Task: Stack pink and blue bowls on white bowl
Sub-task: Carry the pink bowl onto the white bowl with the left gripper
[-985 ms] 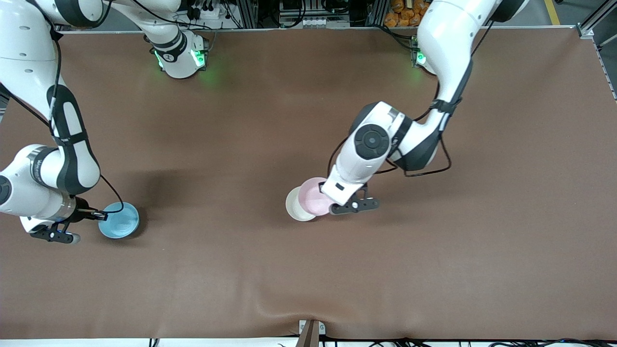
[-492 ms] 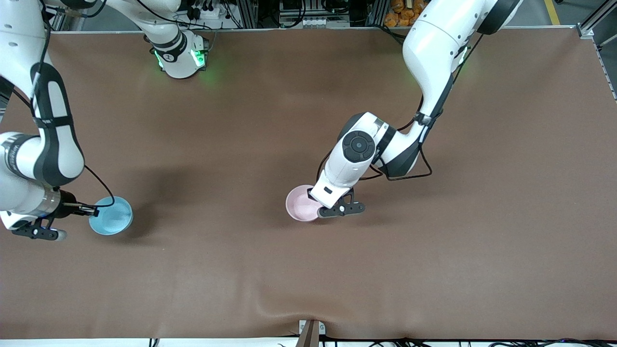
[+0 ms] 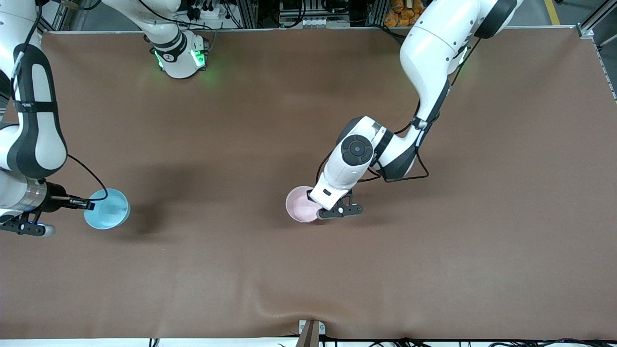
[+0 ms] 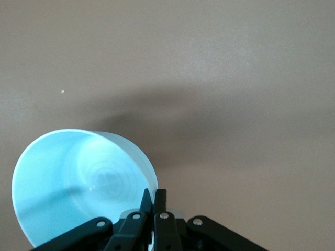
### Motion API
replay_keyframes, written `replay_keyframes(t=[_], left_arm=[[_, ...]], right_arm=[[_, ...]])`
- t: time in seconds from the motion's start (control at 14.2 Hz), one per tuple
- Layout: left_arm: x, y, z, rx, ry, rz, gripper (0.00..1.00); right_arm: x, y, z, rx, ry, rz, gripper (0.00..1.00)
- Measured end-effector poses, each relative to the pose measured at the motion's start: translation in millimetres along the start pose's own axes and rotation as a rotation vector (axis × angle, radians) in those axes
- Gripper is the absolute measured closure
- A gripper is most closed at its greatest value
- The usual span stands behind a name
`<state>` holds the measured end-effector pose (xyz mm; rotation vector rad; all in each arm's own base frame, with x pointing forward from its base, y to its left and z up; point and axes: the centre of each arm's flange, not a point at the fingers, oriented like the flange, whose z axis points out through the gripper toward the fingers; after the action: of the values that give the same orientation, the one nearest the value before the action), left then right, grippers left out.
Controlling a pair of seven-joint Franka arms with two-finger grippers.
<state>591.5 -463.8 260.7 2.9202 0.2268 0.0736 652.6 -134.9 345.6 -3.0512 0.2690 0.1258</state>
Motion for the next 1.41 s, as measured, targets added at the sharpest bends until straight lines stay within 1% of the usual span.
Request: replay_keyframes(t=[0.28, 0.49, 0.7, 0.77, 0.84, 0.98, 1.06, 1.27, 1.41], left_arm=[[-5.8, 0.1, 13.3, 0.010, -0.016, 0.003, 0.97], [-8.8, 0.0, 21.0, 0.015, -0.023, 0.005, 0.97], [-10.9, 1.6, 22.0, 0.015, -0.025, 0.008, 0.97], [-11.3, 1.1, 24.1, 0.017, -0.027, 0.008, 0.92], [-11.2, 0.3, 26.5, 0.016, -0.030, 0.004, 0.84], [-10.4, -0.7, 29.0, 0.006, -0.035, -0.009, 0.61], [-9.8, 0.0, 28.1, 0.003, -0.032, -0.009, 0.52], [1.5, 2.7, 13.1, -0.018, -0.004, -0.015, 0.21], [17.4, -2.4, -11.5, -0.023, 0.020, -0.031, 0.03]], right_arm=[[-10.3, -9.5, -7.8, 0.051, -0.059, 0.011, 0.97], [-18.4, -25.7, -18.1, 0.090, -0.092, 0.011, 0.97], [-25.0, -53.5, -26.9, 0.093, -0.110, 0.010, 0.97], [-27.0, -65.5, -27.6, 0.091, -0.114, 0.008, 0.97], [-29.3, -77.4, -26.2, 0.096, -0.121, 0.009, 0.97], [-36.0, -104.5, -18.3, 0.137, -0.145, 0.009, 0.97], [-40.1, -118.7, -14.3, 0.152, -0.157, 0.009, 0.97], [-51.5, -164.0, -9.3, 0.154, -0.179, 0.011, 0.97], [-61.6, -202.4, -6.8, 0.176, -0.195, 0.006, 0.97]])
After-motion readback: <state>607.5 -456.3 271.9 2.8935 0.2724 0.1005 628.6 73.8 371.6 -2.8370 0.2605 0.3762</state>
